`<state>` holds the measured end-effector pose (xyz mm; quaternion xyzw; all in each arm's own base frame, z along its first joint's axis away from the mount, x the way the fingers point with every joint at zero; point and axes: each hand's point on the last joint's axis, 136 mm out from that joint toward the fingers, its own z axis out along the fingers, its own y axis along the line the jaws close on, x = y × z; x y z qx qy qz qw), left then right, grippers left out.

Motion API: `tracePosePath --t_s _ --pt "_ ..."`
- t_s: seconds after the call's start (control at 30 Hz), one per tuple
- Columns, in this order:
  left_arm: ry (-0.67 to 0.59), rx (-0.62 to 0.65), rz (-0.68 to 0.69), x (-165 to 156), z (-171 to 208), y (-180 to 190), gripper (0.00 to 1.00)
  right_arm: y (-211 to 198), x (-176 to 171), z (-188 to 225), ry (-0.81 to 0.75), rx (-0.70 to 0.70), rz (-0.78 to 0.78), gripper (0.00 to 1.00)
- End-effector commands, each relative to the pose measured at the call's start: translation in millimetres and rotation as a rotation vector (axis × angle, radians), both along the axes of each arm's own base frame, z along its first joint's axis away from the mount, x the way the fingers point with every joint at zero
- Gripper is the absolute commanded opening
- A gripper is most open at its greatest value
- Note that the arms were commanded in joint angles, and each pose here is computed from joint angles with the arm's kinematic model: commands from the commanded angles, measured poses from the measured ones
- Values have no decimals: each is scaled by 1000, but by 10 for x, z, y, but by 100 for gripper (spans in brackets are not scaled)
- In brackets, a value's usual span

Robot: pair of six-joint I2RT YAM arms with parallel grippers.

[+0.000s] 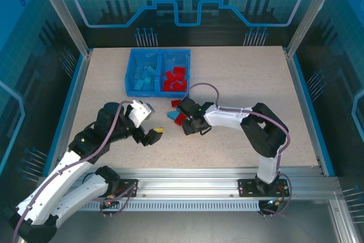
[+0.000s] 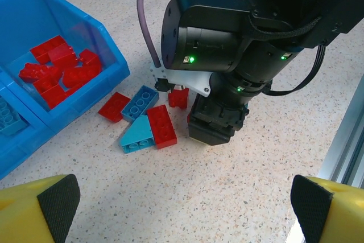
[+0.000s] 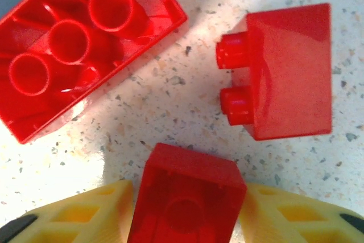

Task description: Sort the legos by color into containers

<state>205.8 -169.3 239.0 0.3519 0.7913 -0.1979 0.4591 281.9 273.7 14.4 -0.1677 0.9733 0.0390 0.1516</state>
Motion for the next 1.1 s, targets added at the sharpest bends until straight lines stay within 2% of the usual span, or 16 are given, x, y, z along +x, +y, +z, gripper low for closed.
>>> tracePosePath --t_s 0.0,0.2,0.37,0.47,0.6,0.77,0.93,1.07 --pt "0 22 -31 -46 -61 0 99 -39 5 -190 4 -53 14 45" --pt "-11 32 -27 -47 -36 21 99 46 -16 330 -106 8 51 33" --pt "-99 2 125 100 158 208 99 97 16 1141 -272 98 78 32" --pt "-170 -31 179 108 266 317 99 162 203 1648 -402 171 94 32" --pt "-225 -50 230 102 341 432 99 227 719 2053 -505 192 77 33" --pt "-225 -33 246 115 315 467 99 342 1511 2047 -543 123 56 32" --pt "-237 -37 309 189 342 549 99 428 2247 1763 -560 20 29 31" --pt "-241 -31 339 218 339 604 99 495 2652 1447 -538 -21 19 32"
